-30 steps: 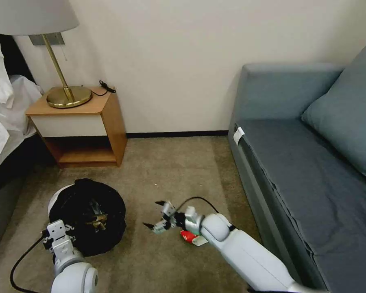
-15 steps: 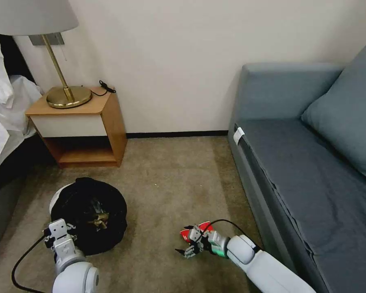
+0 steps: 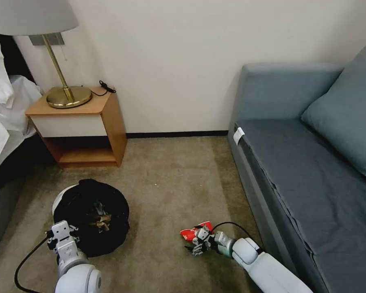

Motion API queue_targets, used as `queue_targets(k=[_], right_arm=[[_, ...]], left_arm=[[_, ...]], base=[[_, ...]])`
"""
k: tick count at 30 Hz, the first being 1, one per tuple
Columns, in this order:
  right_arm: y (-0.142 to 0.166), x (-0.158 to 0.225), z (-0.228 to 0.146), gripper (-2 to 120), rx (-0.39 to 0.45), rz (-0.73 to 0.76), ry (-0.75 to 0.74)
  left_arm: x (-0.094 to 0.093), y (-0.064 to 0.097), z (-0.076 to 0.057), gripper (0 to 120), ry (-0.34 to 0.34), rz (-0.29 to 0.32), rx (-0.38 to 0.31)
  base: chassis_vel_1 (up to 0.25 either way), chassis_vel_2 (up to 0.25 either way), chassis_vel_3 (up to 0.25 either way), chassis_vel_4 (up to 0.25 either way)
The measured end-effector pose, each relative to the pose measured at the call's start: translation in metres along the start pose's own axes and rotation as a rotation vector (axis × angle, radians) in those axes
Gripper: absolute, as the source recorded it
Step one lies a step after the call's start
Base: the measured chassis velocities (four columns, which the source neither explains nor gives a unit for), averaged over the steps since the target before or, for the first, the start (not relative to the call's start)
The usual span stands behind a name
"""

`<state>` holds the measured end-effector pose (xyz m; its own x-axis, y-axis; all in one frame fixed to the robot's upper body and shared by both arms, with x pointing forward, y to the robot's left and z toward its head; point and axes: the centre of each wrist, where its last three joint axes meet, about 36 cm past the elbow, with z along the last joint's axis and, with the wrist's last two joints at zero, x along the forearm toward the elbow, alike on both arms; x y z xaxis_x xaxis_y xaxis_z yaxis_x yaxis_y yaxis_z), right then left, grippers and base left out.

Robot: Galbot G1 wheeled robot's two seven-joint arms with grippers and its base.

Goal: Pick up the trash bin, then pick up the garbage on the floor and place it into the trash bin.

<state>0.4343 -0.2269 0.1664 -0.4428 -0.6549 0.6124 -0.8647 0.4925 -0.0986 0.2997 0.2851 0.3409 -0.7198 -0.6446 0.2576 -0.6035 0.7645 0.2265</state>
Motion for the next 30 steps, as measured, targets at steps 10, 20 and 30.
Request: queue_targets(k=[10, 20, 30], right_arm=[[-0.0091, 0.0, 0.0071, 86, -0.003, 0.005, 0.014], [-0.01, -0.0006, 0.0074, 48, -0.006, 0.0, 0.002], [-0.01, -0.0021, 0.0059, 13, -0.004, -0.004, -0.002]], left_arm=[[-0.001, -0.0001, -0.0002, 0, -0.002, -0.001, 0.002], [-0.0035, -0.0006, -0.003, 0, -0.008, 0.002, 0.003], [-0.0039, 0.0001, -0.0049, 0, -0.01, 0.002, 0.003]], base=[[0.0, 0.0, 0.0, 0.0], [0.0, 0.0, 0.0, 0.0], [0.0, 0.0, 0.0, 0.0]])
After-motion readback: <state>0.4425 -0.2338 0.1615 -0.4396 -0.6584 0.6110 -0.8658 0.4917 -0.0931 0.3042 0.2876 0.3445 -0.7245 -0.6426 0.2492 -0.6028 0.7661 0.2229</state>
